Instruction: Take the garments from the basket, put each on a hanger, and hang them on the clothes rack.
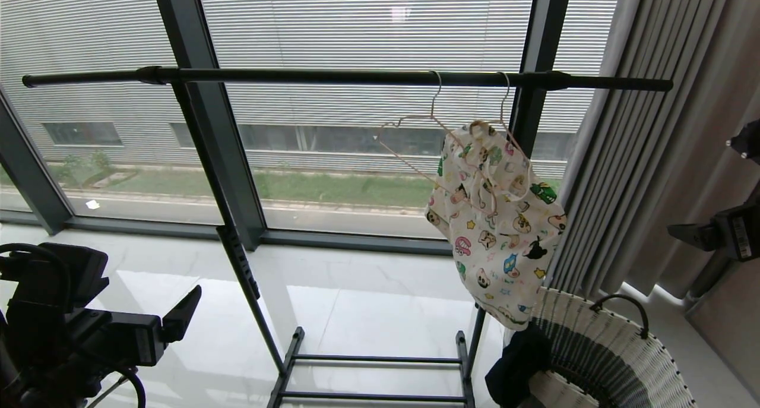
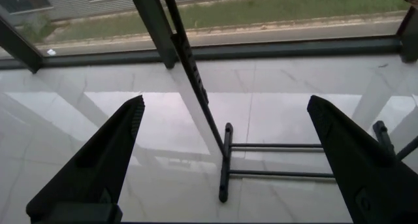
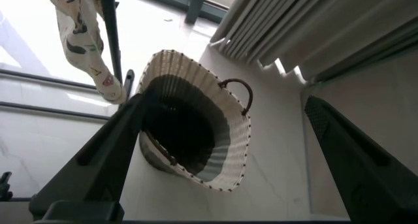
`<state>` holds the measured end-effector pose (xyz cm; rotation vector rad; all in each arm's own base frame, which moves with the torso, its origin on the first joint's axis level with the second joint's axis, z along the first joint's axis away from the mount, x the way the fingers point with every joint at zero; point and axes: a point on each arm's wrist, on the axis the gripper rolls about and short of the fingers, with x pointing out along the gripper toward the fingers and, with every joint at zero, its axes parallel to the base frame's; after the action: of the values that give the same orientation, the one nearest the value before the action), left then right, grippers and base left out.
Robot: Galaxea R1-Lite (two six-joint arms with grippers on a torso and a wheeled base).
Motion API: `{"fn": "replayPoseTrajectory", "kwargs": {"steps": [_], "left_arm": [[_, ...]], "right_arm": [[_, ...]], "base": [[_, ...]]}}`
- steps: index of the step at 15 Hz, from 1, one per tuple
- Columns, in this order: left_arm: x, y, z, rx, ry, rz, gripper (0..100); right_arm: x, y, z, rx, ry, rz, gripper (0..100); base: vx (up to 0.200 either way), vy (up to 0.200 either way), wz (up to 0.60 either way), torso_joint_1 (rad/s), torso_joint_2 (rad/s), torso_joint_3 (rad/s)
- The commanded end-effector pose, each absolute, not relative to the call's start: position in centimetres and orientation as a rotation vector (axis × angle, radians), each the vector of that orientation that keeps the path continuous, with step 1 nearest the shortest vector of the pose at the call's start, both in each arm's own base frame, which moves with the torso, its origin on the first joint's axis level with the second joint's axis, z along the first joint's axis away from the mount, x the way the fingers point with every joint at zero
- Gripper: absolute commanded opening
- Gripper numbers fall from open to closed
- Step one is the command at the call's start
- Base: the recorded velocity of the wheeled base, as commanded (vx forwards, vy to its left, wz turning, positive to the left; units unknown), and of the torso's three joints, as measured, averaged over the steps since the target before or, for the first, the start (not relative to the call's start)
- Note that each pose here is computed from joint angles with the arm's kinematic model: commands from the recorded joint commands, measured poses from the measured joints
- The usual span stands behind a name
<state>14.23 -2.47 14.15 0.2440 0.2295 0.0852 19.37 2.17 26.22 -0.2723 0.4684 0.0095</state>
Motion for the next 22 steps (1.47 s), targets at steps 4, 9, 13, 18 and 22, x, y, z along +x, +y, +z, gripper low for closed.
{"fn": "replayPoseTrajectory", "kwargs": {"steps": [4, 9, 13, 18, 22], "left_arm": [[14.4, -1.6, 14.8, 0.231, 0.207, 0.149, 100], [14.5, -1.3, 15.0, 0.227, 0.200, 0.171, 100], [14.5, -1.3, 15.0, 0.228, 0.201, 0.171, 100], [14.5, -1.3, 14.9, 0.229, 0.205, 0.170, 100], [14.5, -1.3, 14.9, 0.229, 0.205, 0.167, 100]], "right_arm": [[18.9, 2.1, 26.3, -0.305, 0.462, 0.022, 100], [18.4, 2.1, 26.2, -0.307, 0.457, 0.024, 100], [18.3, 2.1, 26.1, -0.307, 0.460, 0.026, 100], [18.8, 2.4, 25.4, -0.310, 0.399, 0.035, 100], [18.9, 2.4, 24.2, -0.410, 0.334, 0.049, 100]], "base": [[0.000, 0.000, -0.15, 0.001, 0.00, 0.001], [0.000, 0.000, -0.60, -0.121, 0.29, 0.149], [0.000, 0.000, -0.60, -0.201, 0.48, 0.276], [0.000, 0.000, -0.12, -0.135, 0.34, 0.203], [0.000, 0.000, 0.00, -0.005, 0.02, 0.012]]}}
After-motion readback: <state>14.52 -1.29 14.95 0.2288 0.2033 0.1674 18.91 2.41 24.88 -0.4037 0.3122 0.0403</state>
